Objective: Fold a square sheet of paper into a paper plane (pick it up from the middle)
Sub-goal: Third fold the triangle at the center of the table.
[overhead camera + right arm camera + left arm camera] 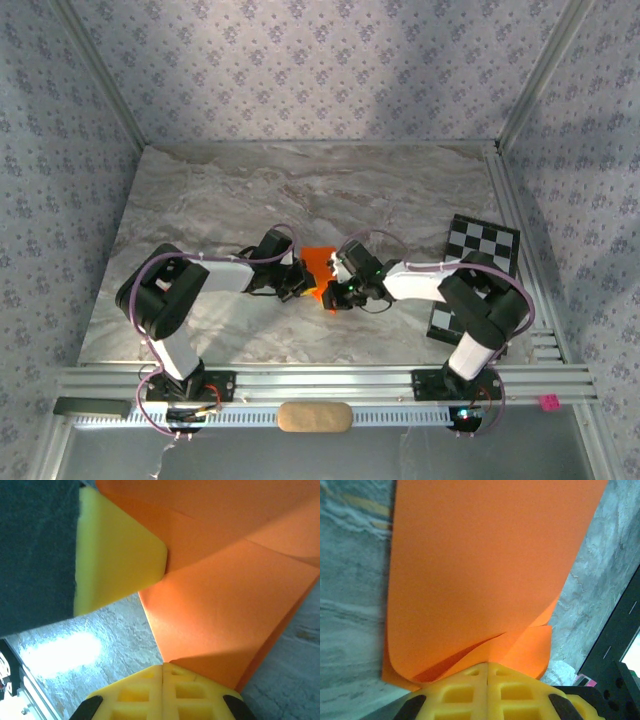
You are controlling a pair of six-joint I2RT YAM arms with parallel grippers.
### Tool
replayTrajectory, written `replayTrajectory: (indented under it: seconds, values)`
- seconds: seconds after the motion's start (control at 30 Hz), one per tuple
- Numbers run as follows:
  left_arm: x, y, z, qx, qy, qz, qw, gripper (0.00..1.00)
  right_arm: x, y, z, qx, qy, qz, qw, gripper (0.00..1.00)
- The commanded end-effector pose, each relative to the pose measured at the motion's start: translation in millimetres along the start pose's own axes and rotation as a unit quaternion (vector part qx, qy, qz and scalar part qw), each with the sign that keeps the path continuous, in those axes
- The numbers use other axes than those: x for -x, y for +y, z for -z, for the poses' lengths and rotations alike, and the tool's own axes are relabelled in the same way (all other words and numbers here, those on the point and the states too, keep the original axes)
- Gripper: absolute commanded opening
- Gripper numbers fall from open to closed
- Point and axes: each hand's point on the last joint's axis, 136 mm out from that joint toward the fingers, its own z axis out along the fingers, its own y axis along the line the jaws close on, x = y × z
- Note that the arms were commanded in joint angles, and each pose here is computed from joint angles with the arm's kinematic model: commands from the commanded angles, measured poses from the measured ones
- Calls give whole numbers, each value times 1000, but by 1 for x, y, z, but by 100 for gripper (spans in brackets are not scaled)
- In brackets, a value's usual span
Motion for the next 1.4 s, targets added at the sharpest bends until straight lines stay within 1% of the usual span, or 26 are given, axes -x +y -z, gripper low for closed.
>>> replayTrajectory:
  seconds: [0.0,0.33,0.53,0.63,0.8,1.0,1.07,1.17,1.37]
  values:
    - [-6,38,-4,66,4,23,998,0,-23,-14,4,-16,28,-18,999,5]
    - [-6,41,-5,68,4,27,997,0,-51,-28,12,-23,45,-27,998,5]
    - [-6,41,-5,67,4,28,997,0,-57,-27,21,-25,42,-26,998,5]
    - [-6,40,-5,65,5,28,997,0,-47,-16,31,-15,24,-17,999,5]
    - [-8,41,-5,65,5,29,997,0,-17,16,45,24,-17,-3,1000,5]
    - [-7,41,-5,63,3,28,998,0,15,21,32,35,-33,-28,998,6]
    - [-7,40,-5,63,4,28,998,0,22,25,24,44,-29,-35,998,6]
    - [-7,40,-5,62,4,26,998,0,22,22,14,42,-19,-43,998,7]
    - [-6,35,-6,54,5,23,998,0,10,-3,0,12,0,-73,997,7]
